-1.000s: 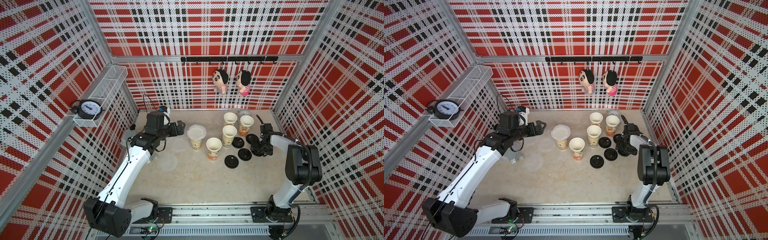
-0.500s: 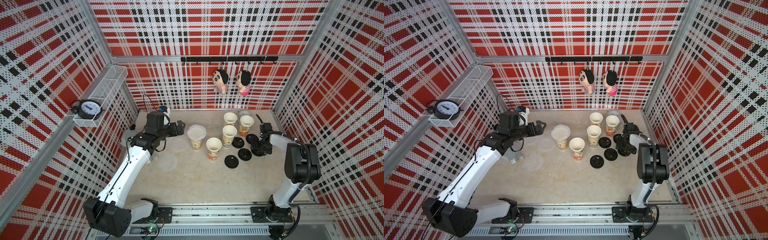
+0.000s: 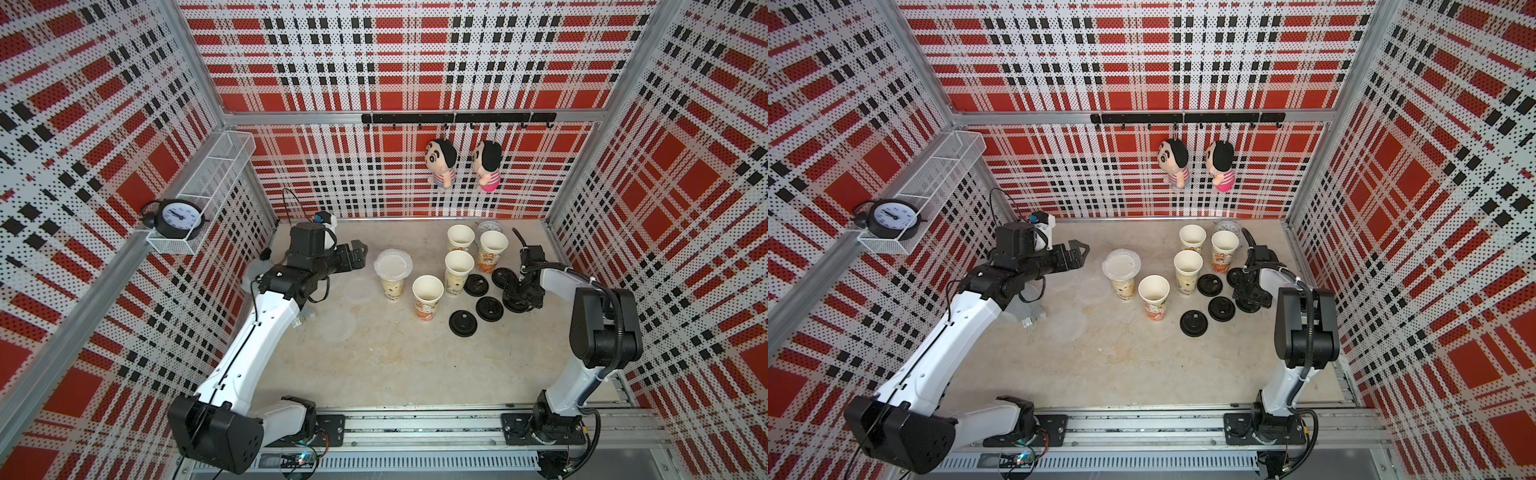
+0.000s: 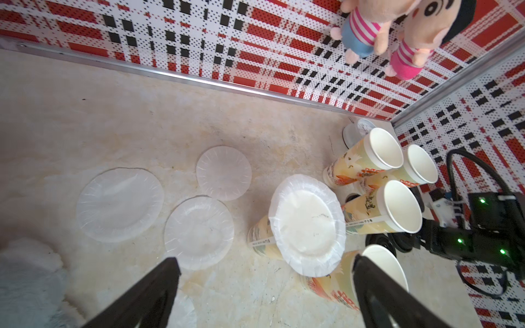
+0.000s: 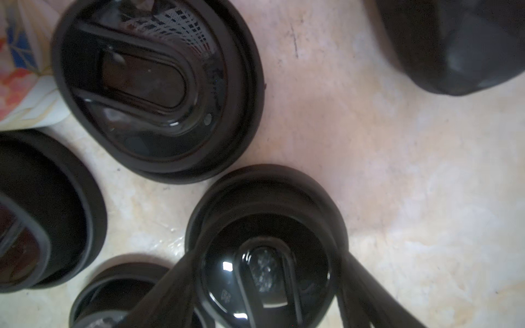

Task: Put the leak-proof paper on the milk tea cups
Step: Pick up the cup lid from the center of the board, then place the cup lid on the cup.

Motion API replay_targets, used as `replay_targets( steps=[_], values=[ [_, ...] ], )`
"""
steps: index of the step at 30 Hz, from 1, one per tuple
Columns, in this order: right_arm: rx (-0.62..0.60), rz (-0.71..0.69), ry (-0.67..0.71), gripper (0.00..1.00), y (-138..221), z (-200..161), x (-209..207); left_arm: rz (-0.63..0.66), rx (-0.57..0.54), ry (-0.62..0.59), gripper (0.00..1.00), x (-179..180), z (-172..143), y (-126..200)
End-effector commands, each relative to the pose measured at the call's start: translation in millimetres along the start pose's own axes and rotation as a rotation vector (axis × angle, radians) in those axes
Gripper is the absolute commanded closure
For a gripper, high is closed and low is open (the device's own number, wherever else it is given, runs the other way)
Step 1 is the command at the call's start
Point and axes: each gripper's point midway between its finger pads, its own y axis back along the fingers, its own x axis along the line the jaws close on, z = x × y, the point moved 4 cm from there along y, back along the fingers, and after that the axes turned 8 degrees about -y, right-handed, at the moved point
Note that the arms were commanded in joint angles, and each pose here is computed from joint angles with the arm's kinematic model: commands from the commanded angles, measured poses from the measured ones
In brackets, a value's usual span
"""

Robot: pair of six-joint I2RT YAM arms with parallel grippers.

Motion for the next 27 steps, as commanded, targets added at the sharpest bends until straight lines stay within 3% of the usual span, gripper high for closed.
replay_targets(
  steps=[1,7,13,20,27],
  values=[
    [-0.062,0.015,-0.018,0.27,39.2,5.7,-2.5,0.025,0.006,-0.002,0.02,9.2,-3.8,0.8],
    [-0.154,0.026,0.055,0.28,109.7,3.2,10.4,0.012,-0.007,0.011,0.02,15.5,-3.0,2.9],
    [-0.209,0.056,0.200,0.29,174.9,-2.3,52.5,0.017,-0.004,0.011,0.02,20.8,-6.2,4.1],
    [-0.256,0.135,0.417,0.30,226.2,-17.0,143.2,0.040,0.008,0.024,0.02,31.4,-14.9,4.5],
    [-0.239,0.242,0.641,0.30,240.4,-45.2,250.1,0.063,0.016,0.030,0.02,38.6,-19.4,6.8]
  ],
)
